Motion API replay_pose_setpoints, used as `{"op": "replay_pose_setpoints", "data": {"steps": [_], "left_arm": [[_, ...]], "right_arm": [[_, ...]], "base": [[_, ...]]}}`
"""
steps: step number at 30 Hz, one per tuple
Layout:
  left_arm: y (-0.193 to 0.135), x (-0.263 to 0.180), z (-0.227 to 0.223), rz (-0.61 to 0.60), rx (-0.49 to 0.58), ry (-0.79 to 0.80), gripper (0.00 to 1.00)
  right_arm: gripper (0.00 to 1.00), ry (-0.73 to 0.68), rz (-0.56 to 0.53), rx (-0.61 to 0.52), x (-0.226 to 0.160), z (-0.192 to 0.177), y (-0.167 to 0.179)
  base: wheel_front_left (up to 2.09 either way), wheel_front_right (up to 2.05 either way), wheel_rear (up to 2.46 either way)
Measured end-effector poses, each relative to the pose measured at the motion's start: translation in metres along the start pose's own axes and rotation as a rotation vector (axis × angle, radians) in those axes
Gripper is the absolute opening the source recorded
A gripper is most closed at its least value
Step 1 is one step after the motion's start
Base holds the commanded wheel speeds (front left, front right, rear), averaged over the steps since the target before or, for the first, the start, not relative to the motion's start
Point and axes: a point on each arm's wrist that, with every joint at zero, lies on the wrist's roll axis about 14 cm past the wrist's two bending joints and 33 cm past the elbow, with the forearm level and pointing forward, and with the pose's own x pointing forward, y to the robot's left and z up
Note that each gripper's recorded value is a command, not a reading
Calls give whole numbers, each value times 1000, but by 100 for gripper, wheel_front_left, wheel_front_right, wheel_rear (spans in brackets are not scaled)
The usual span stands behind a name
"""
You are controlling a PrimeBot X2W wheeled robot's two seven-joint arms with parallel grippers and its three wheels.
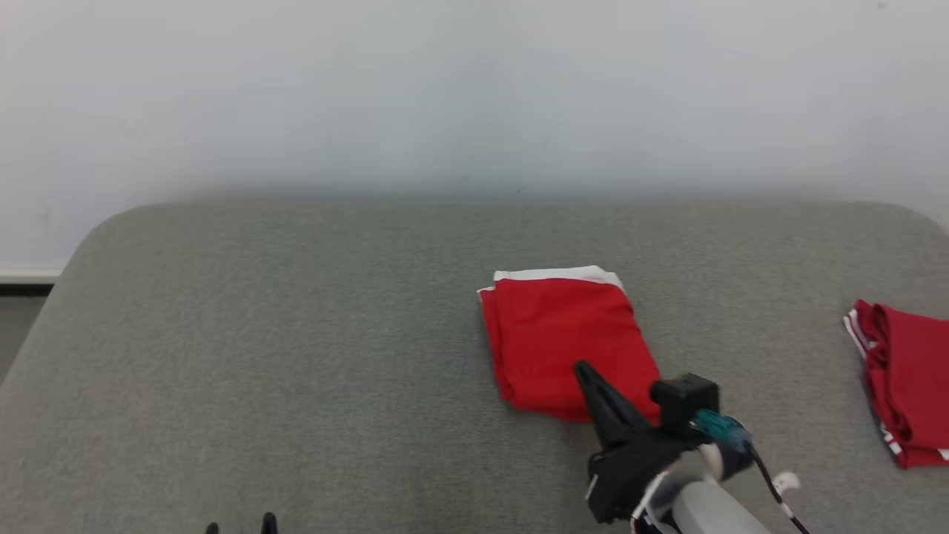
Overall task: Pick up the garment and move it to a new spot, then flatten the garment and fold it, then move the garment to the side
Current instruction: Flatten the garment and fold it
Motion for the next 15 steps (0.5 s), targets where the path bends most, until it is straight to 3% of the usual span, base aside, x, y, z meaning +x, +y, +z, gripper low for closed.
{"op": "replay_pose_setpoints", "data": {"steps": [2, 3, 4, 15], "left_arm": [[1, 4, 2, -3, 12, -3, 100], [1, 5, 2, -5, 15, -4, 100], [2, 7, 2, -6, 18, -4, 100], [10, 24, 8, -6, 70, -12, 100]], "right_arm": [[50, -44, -55, -8, -13, 6, -17], [92, -66, -84, -10, -20, 9, -25], [100, -82, -110, -16, -27, 11, -32], [100, -200, -327, -42, -96, 27, -78]], "base": [[0, 0, 0], [0, 0, 0], [0, 0, 0], [0, 0, 0]]}}
